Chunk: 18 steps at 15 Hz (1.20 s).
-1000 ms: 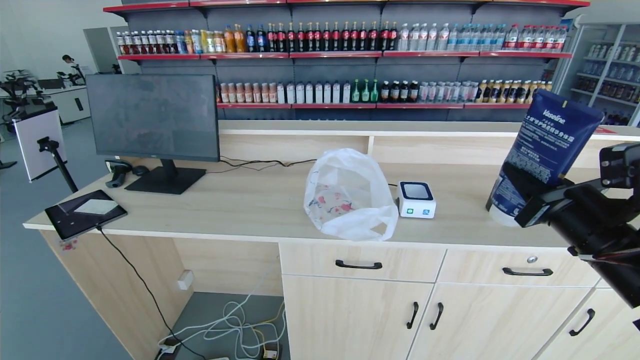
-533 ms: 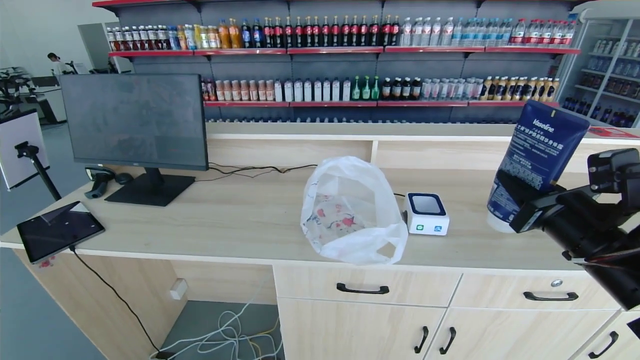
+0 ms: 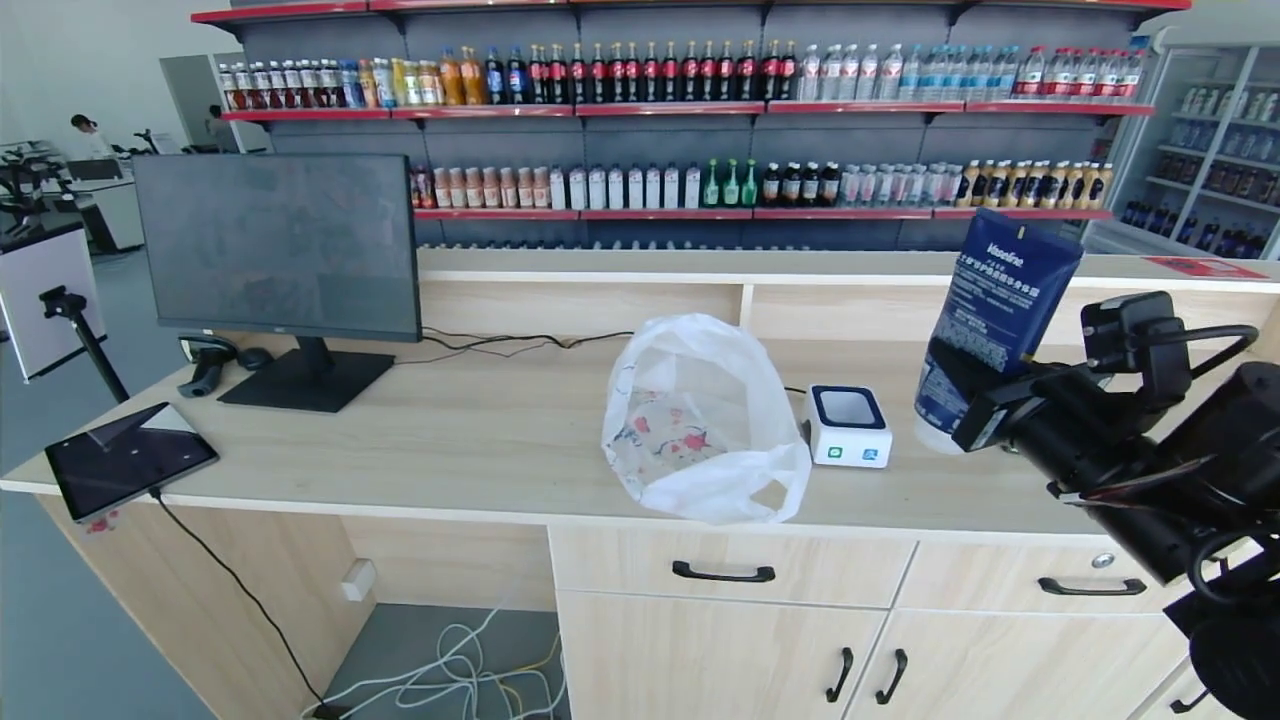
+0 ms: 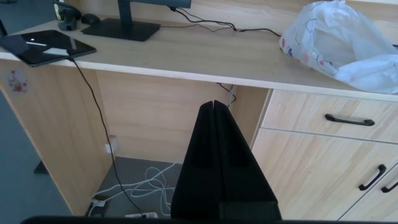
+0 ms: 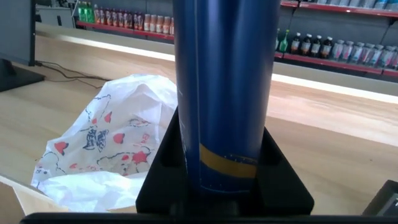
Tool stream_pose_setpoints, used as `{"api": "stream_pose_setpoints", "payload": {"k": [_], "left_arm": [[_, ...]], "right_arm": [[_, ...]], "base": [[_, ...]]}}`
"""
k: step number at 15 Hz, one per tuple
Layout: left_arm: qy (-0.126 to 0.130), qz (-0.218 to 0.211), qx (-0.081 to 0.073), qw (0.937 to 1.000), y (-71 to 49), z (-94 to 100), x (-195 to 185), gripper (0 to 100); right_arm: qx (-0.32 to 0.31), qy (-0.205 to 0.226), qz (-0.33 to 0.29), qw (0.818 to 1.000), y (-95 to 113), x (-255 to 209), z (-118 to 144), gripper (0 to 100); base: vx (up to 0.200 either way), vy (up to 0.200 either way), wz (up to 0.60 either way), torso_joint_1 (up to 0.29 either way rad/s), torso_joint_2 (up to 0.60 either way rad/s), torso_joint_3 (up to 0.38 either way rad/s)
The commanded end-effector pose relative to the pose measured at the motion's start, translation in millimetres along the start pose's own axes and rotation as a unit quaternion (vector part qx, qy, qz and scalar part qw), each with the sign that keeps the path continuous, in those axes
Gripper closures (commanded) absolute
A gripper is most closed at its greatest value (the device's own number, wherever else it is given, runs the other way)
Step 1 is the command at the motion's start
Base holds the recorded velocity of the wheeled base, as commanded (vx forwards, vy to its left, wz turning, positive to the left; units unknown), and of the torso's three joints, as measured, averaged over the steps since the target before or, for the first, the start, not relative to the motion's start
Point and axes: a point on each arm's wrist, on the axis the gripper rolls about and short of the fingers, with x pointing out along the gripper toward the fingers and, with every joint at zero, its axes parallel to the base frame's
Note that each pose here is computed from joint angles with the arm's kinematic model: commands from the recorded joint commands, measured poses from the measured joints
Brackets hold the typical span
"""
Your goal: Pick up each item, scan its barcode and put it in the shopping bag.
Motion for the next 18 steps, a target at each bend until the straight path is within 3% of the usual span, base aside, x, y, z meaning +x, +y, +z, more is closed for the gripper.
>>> {"api": "stream_pose_setpoints", "payload": {"k": [1, 4, 6, 8, 12, 18], "left_arm": [[0.000, 0.000, 0.000, 1.0000, 0.0, 0.0, 0.0, 100], [0.000, 0.000, 0.001, 1.0000, 0.0, 0.0, 0.0, 100], [0.000, 0.000, 0.001, 1.0000, 0.0, 0.0, 0.0, 100], [0.000, 0.000, 0.001, 1.0000, 0.0, 0.0, 0.0, 100], [0.000, 0.000, 0.001, 1.0000, 0.0, 0.0, 0.0, 100], [-0.001, 0.000, 0.002, 1.0000, 0.0, 0.2, 0.0, 100]], "right_arm": [[0.007, 0.024, 0.026, 0.999, 15.7, 16.1, -21.2, 100], [0.023, 0.016, 0.087, 0.996, 56.2, 31.4, -26.6, 100], [0.027, 0.015, 0.102, 0.994, 70.7, 32.9, -27.3, 100], [0.029, 0.009, 0.103, 0.994, 72.5, 32.9, -23.5, 100], [0.043, -0.025, 0.099, 0.994, 73.3, 46.1, -11.1, 100], [0.060, -0.024, 0.098, 0.993, 82.1, 75.6, -33.6, 100]], "base": [[0.000, 0.000, 0.00, 0.000, 0.00, 0.000], [0.000, 0.000, 0.20, 0.001, 0.00, 0.001], [0.000, 0.000, 0.60, 0.002, 0.00, 0.005], [0.000, 0.000, 0.60, 0.010, 0.00, 0.000], [0.000, 0.000, 0.00, 0.000, 0.00, 0.000], [0.000, 0.000, 0.00, 0.000, 0.00, 0.000]]}}
